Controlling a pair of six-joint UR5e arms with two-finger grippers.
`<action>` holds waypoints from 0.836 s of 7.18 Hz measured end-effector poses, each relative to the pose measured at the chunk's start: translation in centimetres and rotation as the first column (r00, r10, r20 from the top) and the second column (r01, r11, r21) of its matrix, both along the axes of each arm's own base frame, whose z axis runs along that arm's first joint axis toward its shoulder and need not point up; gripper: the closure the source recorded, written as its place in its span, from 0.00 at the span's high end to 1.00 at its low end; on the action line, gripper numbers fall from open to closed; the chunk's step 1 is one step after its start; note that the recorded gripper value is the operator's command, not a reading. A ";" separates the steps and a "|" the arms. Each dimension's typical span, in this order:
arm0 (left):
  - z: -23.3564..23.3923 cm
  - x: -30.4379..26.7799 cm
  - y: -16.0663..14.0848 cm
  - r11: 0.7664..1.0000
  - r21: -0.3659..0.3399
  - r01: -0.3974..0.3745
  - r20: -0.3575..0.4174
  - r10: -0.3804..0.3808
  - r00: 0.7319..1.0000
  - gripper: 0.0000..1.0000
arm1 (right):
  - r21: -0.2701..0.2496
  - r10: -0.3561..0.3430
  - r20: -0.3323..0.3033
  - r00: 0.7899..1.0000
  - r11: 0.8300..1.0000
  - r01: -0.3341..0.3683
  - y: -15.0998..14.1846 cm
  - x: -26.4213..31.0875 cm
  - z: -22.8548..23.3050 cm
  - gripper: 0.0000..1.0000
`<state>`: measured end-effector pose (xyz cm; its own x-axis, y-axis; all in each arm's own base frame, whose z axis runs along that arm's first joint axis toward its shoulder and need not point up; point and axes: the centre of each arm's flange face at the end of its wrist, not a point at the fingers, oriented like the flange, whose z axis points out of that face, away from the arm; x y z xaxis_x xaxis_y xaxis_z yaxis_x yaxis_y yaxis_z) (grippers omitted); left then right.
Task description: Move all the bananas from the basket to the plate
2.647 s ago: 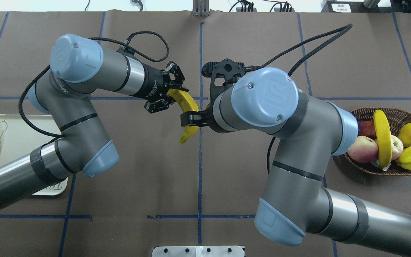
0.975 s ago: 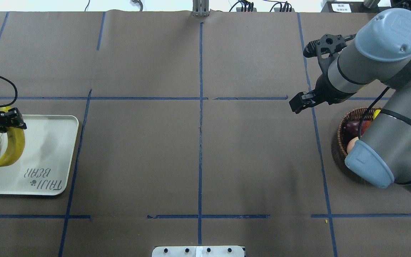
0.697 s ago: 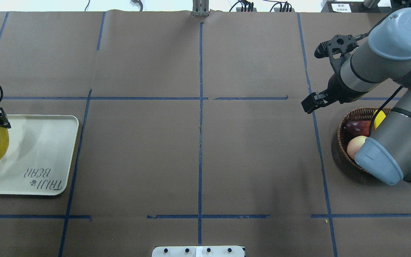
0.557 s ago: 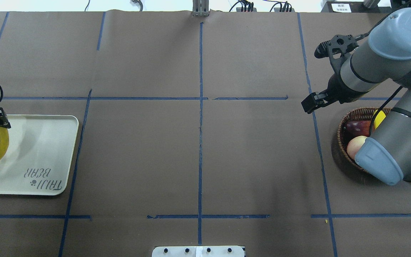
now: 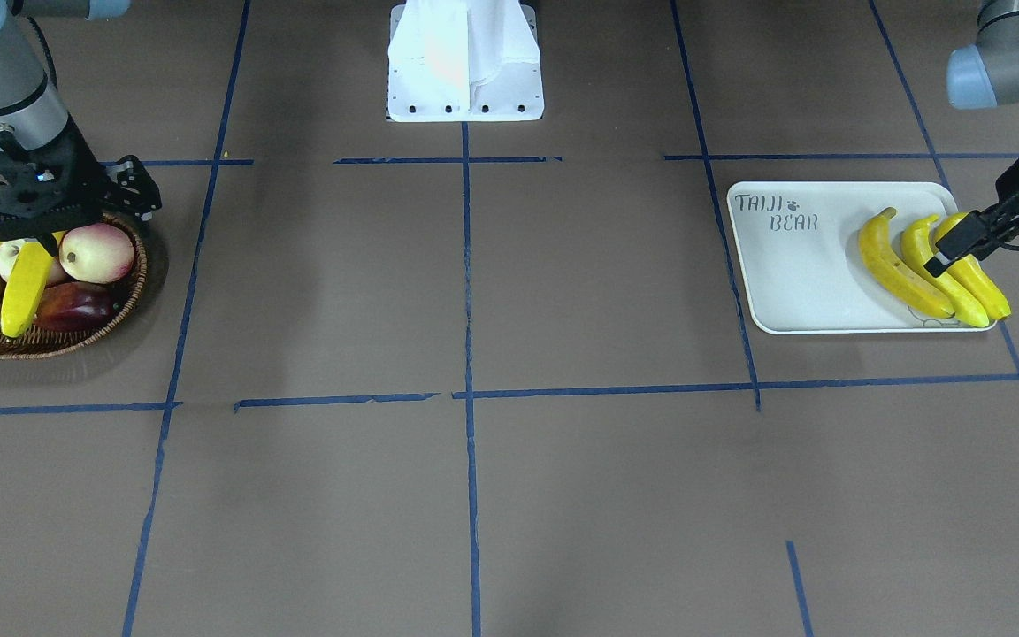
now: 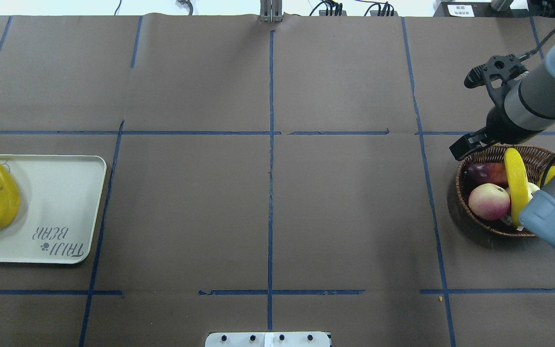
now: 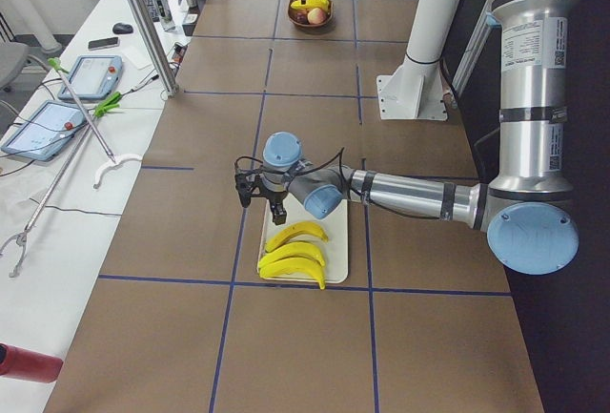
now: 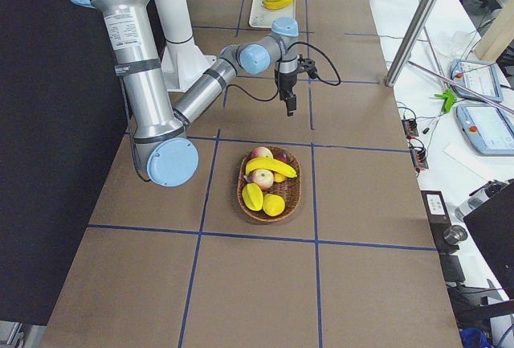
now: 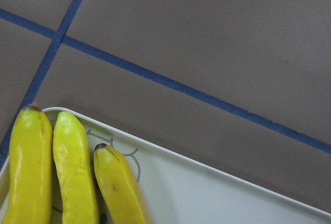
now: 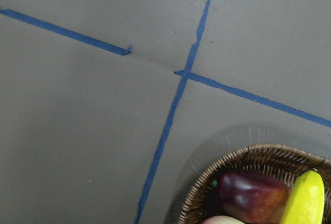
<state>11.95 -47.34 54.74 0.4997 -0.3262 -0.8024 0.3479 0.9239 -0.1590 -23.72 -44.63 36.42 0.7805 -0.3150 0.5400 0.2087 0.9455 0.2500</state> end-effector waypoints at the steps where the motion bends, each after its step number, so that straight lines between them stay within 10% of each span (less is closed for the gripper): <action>1: -0.8 -0.2 -0.2 1.000 0.010 0.000 -0.012 0.000 1.000 0.99 | -0.013 0.006 -0.013 1.000 1.000 -0.006 1.3 1.3 2.6 0.98; 6: -1.3 -0.1 -0.2 1.000 0.020 -0.003 -0.022 0.003 1.000 0.99 | -0.147 0.253 -0.145 0.957 0.951 -0.274 2.1 2.1 12.3 0.81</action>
<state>11.84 -47.53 53.40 0.4825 -0.3086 -0.8197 0.3417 0.9280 -0.1483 -21.59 -42.50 48.68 0.8872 -0.0047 0.4613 -0.0338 0.9966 0.0753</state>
